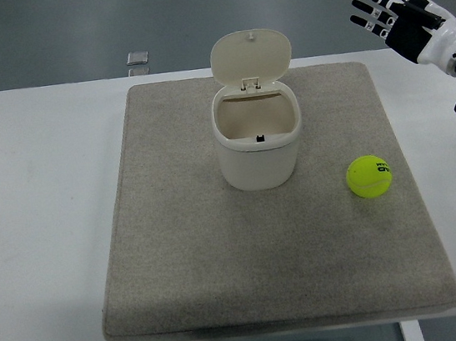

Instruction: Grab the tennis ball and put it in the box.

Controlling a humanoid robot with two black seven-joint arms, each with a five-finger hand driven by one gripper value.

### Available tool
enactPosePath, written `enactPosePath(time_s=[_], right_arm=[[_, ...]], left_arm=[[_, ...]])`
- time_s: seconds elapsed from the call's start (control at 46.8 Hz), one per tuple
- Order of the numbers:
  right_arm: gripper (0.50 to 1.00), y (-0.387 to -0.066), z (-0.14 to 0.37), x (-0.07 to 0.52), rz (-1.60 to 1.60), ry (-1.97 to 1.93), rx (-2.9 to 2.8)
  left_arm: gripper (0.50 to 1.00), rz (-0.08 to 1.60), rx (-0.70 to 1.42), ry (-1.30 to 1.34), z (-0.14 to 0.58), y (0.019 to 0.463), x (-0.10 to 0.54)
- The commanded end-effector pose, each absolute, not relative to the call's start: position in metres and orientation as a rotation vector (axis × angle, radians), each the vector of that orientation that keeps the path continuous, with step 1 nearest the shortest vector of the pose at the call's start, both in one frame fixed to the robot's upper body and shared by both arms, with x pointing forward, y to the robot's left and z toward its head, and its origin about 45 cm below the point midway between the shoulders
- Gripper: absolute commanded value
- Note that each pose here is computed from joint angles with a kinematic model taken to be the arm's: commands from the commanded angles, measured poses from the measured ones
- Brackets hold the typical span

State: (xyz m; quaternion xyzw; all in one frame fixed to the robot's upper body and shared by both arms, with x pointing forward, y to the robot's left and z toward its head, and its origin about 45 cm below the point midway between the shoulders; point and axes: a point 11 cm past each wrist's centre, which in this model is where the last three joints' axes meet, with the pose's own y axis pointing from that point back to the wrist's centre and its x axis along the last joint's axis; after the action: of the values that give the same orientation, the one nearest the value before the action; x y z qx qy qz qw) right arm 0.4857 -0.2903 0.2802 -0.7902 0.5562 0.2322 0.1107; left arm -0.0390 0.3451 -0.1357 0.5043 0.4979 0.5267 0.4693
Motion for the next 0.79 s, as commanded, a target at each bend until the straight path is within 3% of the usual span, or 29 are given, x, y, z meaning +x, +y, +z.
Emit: enactPosePath(time_s=[0.0, 0.299, 0.769], right_arm=[[0.917, -0.284, 0.277, 0.485, 0.692, 1.619, -2.331], [0.917, -0.282, 0.278, 0.486, 0.670, 1.622, -2.352], [0.917, -0.278, 0.293, 0.488, 0.348, 1.661, -2.611]], left_arm=[[0.992, 1.292, 1.237, 1.220, -0.136, 0.345, -0.039], [0.992, 1.292, 1.236, 1.219, -0.136, 0.345, -0.038], [0.992, 1.289, 1.237, 1.220, -0.136, 0.345, -0.039]])
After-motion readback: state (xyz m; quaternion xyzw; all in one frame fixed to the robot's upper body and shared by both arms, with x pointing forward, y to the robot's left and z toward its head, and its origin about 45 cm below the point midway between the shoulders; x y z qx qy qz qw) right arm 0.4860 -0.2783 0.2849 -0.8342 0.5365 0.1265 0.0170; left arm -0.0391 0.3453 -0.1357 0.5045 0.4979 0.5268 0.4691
